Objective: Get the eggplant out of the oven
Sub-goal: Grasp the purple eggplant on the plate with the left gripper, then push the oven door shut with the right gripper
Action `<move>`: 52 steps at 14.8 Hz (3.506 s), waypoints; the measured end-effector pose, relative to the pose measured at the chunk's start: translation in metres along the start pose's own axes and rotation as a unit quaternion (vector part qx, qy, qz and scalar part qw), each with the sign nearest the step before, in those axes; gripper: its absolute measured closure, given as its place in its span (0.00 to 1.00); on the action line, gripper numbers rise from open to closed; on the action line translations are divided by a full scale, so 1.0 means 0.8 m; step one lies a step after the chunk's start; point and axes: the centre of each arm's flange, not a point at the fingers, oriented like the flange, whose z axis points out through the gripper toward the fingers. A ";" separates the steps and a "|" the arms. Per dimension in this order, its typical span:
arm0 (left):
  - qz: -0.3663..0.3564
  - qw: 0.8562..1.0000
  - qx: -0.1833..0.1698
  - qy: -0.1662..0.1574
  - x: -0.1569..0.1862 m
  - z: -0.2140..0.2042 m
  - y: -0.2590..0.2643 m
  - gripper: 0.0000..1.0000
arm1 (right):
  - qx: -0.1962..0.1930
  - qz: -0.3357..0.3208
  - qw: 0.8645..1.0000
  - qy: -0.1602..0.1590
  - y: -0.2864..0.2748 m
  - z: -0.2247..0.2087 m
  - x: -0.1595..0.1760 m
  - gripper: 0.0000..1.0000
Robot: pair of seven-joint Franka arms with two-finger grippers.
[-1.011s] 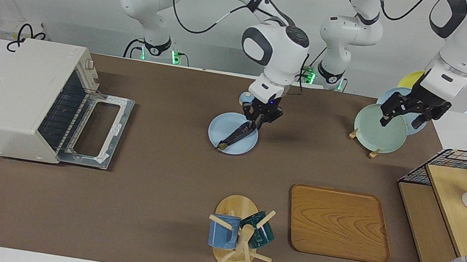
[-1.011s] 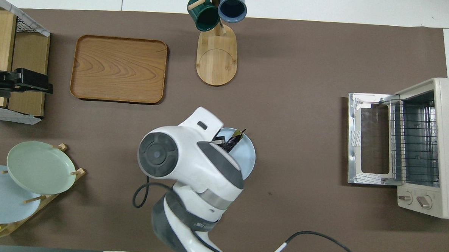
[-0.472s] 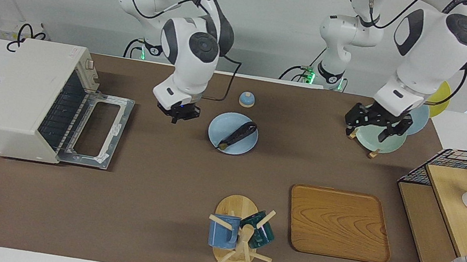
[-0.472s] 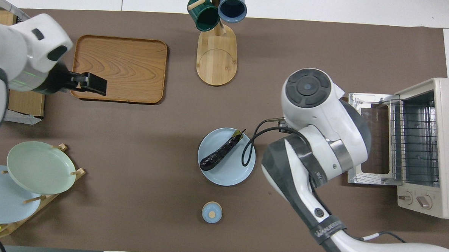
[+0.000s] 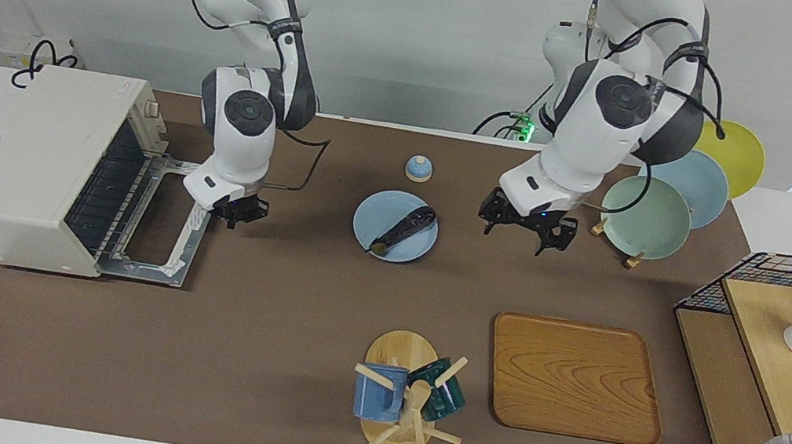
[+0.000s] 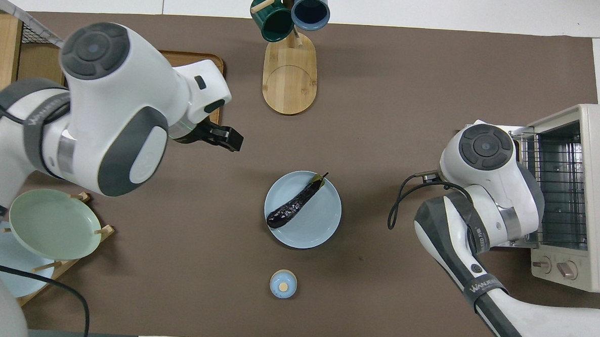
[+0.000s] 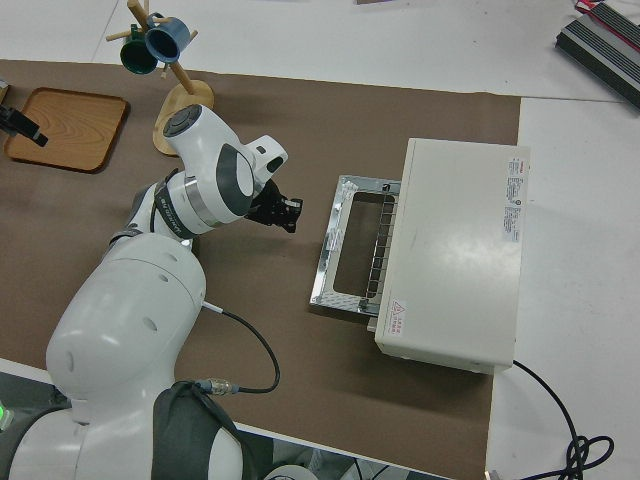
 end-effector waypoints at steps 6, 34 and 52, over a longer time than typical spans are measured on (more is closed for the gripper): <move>0.063 0.998 0.002 -0.010 -0.025 0.107 0.099 0.00 | 0.003 -0.002 1.000 0.002 0.010 0.018 -0.004 0.99; 0.086 0.996 -0.017 -0.036 -0.061 0.217 0.181 0.07 | -0.046 -0.136 0.988 -0.051 0.150 -0.110 -0.002 0.99; 0.084 0.995 -0.016 -0.043 -0.065 0.224 0.179 0.41 | 0.038 -0.103 0.993 -0.041 0.211 -0.255 -0.056 0.80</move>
